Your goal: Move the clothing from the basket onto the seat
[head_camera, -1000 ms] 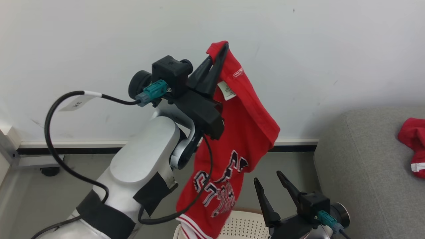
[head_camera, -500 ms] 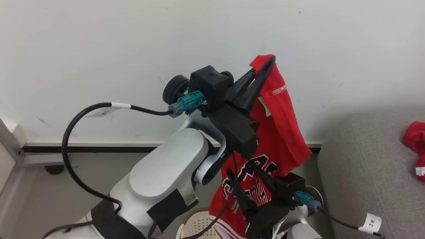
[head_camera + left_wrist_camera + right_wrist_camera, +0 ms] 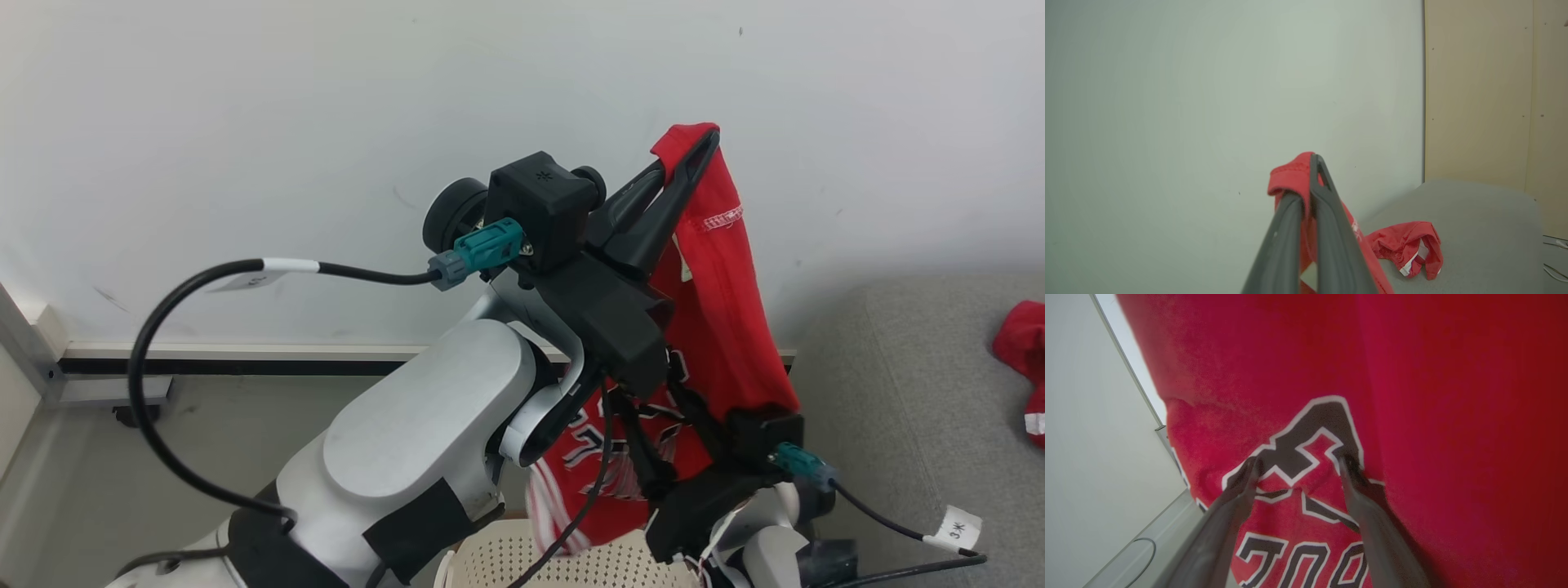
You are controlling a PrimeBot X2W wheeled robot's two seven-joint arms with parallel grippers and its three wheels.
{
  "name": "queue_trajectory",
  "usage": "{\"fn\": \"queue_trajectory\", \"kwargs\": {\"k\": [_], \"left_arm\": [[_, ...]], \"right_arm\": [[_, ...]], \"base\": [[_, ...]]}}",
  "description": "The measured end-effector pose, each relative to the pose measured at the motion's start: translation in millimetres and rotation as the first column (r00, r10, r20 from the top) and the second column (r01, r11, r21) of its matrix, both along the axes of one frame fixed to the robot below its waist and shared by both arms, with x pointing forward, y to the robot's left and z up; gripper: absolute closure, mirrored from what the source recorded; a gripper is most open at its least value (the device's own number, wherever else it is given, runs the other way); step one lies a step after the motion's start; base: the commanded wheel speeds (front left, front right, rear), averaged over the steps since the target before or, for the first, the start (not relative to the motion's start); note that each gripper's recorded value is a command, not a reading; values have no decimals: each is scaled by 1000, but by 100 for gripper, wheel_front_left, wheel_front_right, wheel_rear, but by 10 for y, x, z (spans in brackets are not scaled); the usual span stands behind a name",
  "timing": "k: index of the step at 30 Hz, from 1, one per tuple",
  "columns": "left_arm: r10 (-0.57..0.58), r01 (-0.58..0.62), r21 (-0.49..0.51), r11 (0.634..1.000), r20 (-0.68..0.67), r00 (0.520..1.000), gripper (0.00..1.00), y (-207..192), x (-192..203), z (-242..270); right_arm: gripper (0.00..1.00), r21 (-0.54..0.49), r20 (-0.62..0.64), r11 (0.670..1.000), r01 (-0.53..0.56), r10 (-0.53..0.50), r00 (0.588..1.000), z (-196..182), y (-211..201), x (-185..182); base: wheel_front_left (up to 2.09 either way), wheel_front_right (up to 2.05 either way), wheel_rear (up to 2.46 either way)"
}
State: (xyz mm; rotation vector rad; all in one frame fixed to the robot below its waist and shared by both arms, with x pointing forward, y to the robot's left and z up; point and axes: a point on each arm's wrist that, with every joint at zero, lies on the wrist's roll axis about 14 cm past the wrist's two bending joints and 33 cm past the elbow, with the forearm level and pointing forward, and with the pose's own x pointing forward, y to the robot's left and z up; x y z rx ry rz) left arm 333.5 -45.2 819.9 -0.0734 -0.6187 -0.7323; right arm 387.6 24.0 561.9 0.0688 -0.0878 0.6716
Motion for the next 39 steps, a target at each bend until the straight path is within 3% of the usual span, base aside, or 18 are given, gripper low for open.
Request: {"fn": "queue_trajectory", "kwargs": {"k": [7,14,18,19,21,22,28,38,39], "left_arm": [[-31,31,-22,999,-4,1000,100,4,-95,82],[-242,240,-38,970,-93,966,100,-262,-413,-31],[-277,276,-23,961,-114,954,100,-340,-498,-98],[-278,277,-22,961,-118,953,100,-343,-497,-108],[-272,270,-28,962,-134,953,100,-336,-469,-143],[-269,267,-31,963,-146,952,100,-331,-449,-178],[-241,232,-67,970,-208,948,100,-241,-267,-309],[29,-51,-67,996,-298,954,100,292,454,-728],[50,-71,-59,996,-302,952,94,326,509,-785]], "right_arm": [[0,14,-35,996,83,-82,996,-68,-240,134],[0,65,0,996,57,-57,998,134,-158,172],[0,65,24,997,49,-51,998,228,-125,222],[7,65,27,997,48,-50,998,241,-119,233],[73,62,26,997,49,-51,998,238,-117,251],[100,61,26,997,50,-52,998,236,-118,260],[100,32,46,998,48,-49,998,227,-105,278],[100,0,35,1000,-15,15,999,108,39,47],[100,0,32,1000,-19,19,999,101,43,26]], "base": [[0,0,0],[0,0,0],[0,0,0],[0,0,0],[0,0,0],[0,0,0],[0,0,0],[0,0,0],[0,0,0]]}}
